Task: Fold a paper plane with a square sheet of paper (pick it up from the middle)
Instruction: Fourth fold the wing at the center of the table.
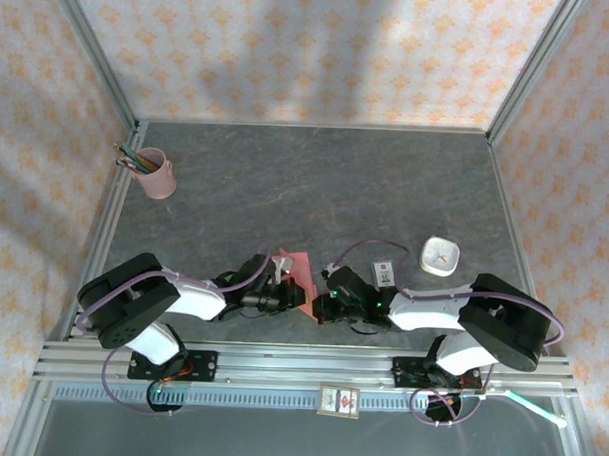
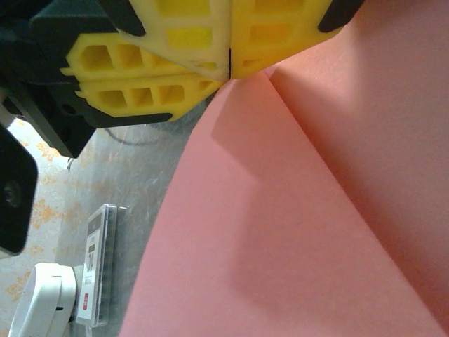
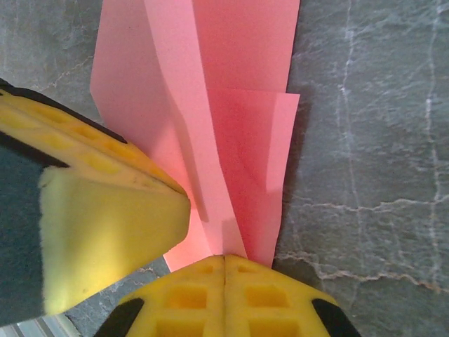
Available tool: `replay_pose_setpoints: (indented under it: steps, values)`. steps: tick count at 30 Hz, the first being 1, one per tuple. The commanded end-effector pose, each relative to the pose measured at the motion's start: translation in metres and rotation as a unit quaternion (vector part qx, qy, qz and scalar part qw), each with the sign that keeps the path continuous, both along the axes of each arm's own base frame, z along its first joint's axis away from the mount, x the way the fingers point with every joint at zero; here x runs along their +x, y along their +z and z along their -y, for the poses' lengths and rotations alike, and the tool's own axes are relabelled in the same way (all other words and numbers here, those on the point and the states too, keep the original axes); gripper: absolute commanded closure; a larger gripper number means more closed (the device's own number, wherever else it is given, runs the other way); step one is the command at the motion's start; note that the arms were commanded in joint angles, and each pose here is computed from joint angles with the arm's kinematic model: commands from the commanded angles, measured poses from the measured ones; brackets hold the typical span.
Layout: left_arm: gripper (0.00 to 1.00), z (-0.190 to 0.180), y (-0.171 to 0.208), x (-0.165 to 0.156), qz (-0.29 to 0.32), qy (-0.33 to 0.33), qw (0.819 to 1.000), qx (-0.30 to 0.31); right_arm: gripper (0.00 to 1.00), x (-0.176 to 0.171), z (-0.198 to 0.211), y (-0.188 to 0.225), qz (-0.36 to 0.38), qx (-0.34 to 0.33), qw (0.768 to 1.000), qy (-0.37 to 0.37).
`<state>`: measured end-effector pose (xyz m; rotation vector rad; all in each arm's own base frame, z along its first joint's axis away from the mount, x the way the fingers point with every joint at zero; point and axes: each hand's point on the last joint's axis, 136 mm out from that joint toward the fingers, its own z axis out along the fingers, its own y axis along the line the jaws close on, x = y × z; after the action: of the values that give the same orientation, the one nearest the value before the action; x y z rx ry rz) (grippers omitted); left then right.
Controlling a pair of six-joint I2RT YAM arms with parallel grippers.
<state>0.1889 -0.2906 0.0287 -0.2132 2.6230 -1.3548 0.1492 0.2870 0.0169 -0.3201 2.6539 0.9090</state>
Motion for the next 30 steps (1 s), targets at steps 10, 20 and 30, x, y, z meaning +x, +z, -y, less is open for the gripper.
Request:
replay_pose_setpoints:
  steps: [10,20,30]
  values:
    - [1.0,0.008,-0.004,0.012,0.013,0.001,1.0,0.017,1.0,-0.016,0.043,-0.04,-0.038,-0.102,0.994,-0.013]
    - [1.0,0.001,-0.015,0.016,0.017,0.001,0.998,0.066,1.0,-0.017,0.046,-0.044,-0.04,-0.114,0.993,-0.009]
    - [1.0,-0.004,-0.024,0.024,0.016,-0.003,0.996,0.083,1.0,-0.02,0.05,-0.048,-0.046,-0.125,0.991,-0.007]
